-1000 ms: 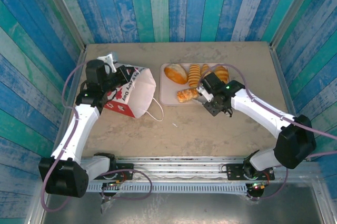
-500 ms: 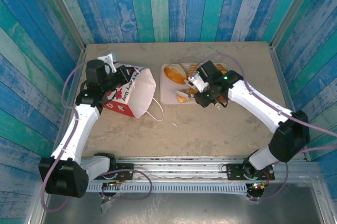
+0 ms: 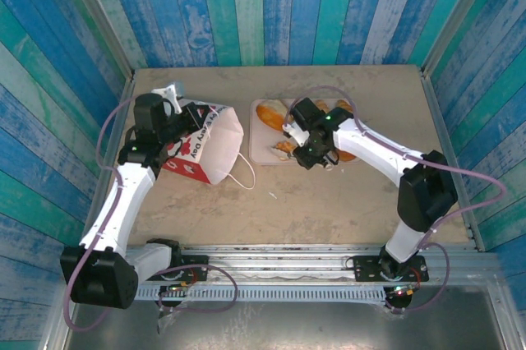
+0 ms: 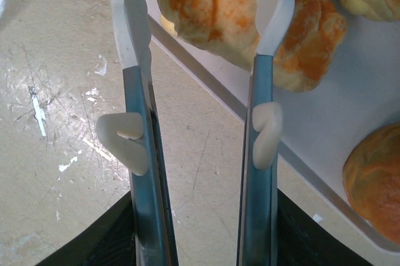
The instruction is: Take the fake bread out of the paper bag
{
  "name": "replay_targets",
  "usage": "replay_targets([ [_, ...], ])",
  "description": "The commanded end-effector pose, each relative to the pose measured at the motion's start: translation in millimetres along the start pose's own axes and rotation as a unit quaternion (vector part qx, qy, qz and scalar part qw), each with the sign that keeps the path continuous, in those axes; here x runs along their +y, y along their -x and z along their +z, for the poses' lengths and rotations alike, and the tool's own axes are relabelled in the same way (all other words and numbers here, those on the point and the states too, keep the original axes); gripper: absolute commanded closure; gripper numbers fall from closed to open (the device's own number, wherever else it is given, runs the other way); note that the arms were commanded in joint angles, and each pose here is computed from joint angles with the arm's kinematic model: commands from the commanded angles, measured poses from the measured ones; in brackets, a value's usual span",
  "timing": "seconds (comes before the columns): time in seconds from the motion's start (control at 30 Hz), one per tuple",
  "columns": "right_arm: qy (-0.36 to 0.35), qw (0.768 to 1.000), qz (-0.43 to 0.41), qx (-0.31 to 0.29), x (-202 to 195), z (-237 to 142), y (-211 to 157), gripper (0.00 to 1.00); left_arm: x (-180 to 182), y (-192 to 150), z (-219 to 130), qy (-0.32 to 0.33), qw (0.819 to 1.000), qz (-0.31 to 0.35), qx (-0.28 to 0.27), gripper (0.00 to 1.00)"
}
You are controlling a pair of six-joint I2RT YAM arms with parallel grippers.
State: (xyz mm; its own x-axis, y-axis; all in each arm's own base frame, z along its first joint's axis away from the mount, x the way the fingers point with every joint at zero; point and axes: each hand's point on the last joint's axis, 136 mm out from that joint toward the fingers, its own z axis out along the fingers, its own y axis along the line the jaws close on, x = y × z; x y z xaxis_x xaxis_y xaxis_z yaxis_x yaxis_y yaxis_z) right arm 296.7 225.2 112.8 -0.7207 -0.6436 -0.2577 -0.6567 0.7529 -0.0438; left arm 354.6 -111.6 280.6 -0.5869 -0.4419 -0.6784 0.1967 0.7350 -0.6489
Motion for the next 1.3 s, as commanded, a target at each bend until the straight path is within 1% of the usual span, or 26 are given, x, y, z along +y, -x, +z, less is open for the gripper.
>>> replay_targets([
  [0.0,-0.014,0.999,0.050,0.009,-2.2,-5.7,-5.5,0.53,-3.3,3.1,-4.1,0.000,1.000,0.013,-0.008,1.00],
  [0.13,-0.023,0.995,0.092,0.007,-5.6,-11.6,-11.8,0.54,-2.7,3.0,-3.0,0.000,1.000,0.014,-0.007,1.00],
  [0.3,-0.029,0.992,0.120,0.006,-9.0,-16.6,-17.8,0.54,-3.0,2.8,-3.0,-0.001,1.000,0.014,-0.006,1.00],
  [0.47,-0.040,0.991,0.125,0.013,-17.6,-18.1,-28.7,0.54,-3.3,2.6,-4.7,0.000,1.000,0.014,-0.007,1.00],
  [0.57,-0.061,0.990,0.123,0.022,-27.9,-17.2,-37.6,0.54,-3.2,2.9,-5.0,0.001,1.000,0.014,-0.009,0.99],
  [0.7,-0.065,0.990,0.124,0.024,-35.7,-17.9,-43.1,0.54,-3.3,2.8,-4.1,-0.001,1.000,0.012,-0.008,1.00],
  [1.0,-0.047,0.991,0.128,-0.005,-31.0,-24.3,-31.1,0.53,-3.9,4.1,-3.6,-0.002,1.000,0.010,-0.009,1.00],
  [1.2,-0.032,0.991,0.125,-0.047,-27.8,-37.1,-16.4,0.52,-5.5,5.8,-4.3,-0.003,1.000,0.012,-0.011,1.00],
  [1.27,-0.028,0.991,0.117,-0.058,-26.7,-40.8,-12.8,0.50,-2.7,7.7,-6.0,0.011,1.000,0.021,-0.012,1.00],
])
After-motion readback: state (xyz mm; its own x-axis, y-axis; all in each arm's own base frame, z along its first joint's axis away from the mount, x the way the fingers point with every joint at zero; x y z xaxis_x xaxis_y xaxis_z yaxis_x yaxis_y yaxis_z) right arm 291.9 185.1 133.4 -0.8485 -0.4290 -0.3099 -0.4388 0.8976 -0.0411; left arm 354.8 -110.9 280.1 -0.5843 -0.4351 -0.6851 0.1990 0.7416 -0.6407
